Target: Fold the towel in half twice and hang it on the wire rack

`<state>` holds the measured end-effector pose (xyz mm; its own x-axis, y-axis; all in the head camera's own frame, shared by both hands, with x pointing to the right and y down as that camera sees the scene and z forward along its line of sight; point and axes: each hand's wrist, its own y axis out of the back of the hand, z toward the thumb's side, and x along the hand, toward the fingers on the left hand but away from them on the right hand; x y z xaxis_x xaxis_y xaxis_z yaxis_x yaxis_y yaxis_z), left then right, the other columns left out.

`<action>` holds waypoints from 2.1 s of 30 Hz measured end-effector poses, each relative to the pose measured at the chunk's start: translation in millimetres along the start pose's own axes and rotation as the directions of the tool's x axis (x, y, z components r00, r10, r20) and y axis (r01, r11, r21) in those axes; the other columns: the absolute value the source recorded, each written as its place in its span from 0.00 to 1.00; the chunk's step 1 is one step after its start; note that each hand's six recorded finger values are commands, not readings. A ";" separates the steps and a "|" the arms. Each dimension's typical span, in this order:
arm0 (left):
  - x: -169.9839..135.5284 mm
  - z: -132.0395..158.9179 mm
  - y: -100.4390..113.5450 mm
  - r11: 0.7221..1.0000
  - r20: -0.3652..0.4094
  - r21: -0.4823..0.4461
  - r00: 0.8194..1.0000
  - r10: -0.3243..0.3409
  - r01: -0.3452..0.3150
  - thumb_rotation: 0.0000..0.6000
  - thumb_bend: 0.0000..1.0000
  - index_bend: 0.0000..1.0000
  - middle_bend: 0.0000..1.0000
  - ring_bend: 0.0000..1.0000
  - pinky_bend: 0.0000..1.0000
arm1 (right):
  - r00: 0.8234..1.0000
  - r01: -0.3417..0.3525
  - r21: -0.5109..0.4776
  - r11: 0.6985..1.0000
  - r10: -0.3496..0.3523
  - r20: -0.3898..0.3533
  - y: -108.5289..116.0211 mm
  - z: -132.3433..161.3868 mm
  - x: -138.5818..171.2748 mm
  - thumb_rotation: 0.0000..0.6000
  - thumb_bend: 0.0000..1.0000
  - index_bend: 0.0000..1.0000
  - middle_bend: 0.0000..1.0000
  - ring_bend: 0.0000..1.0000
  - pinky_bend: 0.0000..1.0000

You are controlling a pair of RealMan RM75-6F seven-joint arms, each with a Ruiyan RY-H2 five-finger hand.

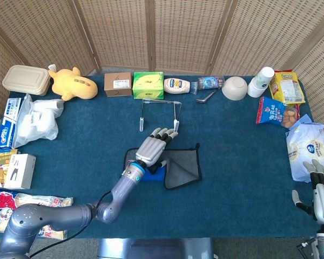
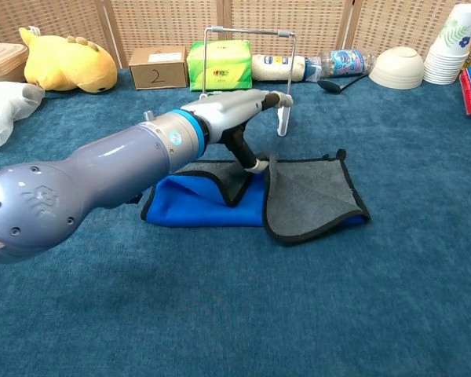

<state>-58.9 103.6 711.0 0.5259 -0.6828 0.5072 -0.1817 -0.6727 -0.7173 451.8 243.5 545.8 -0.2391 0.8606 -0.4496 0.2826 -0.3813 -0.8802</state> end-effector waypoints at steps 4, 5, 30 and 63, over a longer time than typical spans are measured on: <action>-8.9 1.7 8.0 1.000 0.019 -0.026 1.000 0.008 -0.008 1.00 0.39 0.00 0.00 0.00 0.00 | 1.000 -0.005 -0.001 1.000 0.005 -0.009 -1.1 3.3 -0.9 1.00 0.38 0.11 0.03 0.00 0.00; -12.4 1.2 10.2 1.000 0.025 -0.030 1.000 0.007 -0.006 1.00 0.39 0.00 0.00 0.00 0.00 | 1.000 -0.006 -0.001 1.000 0.006 -0.010 -1.4 3.7 -0.9 1.00 0.38 0.11 0.03 0.00 0.00; -55.1 -6.6 21.6 0.999 0.069 -0.043 0.998 -0.008 0.011 1.00 0.36 0.26 0.02 0.00 0.00 | 1.000 -0.010 -0.001 1.000 0.010 -0.019 -2.5 6.9 0.0 1.00 0.38 0.11 0.03 0.00 0.00; -76.1 -38.1 -13.1 0.985 0.035 0.165 0.997 -0.063 0.056 1.00 0.36 0.43 0.07 0.00 0.00 | 1.000 -0.021 -0.001 1.000 0.021 -0.003 -7.8 2.5 -1.4 1.00 0.38 0.11 0.03 0.00 0.00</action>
<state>-128.2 153.6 700.0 0.5653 -0.6286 0.5342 -0.0120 -0.6538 -0.7566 447.6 244.4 552.9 -0.2302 0.8535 -0.4676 0.2886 -0.3990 -0.8704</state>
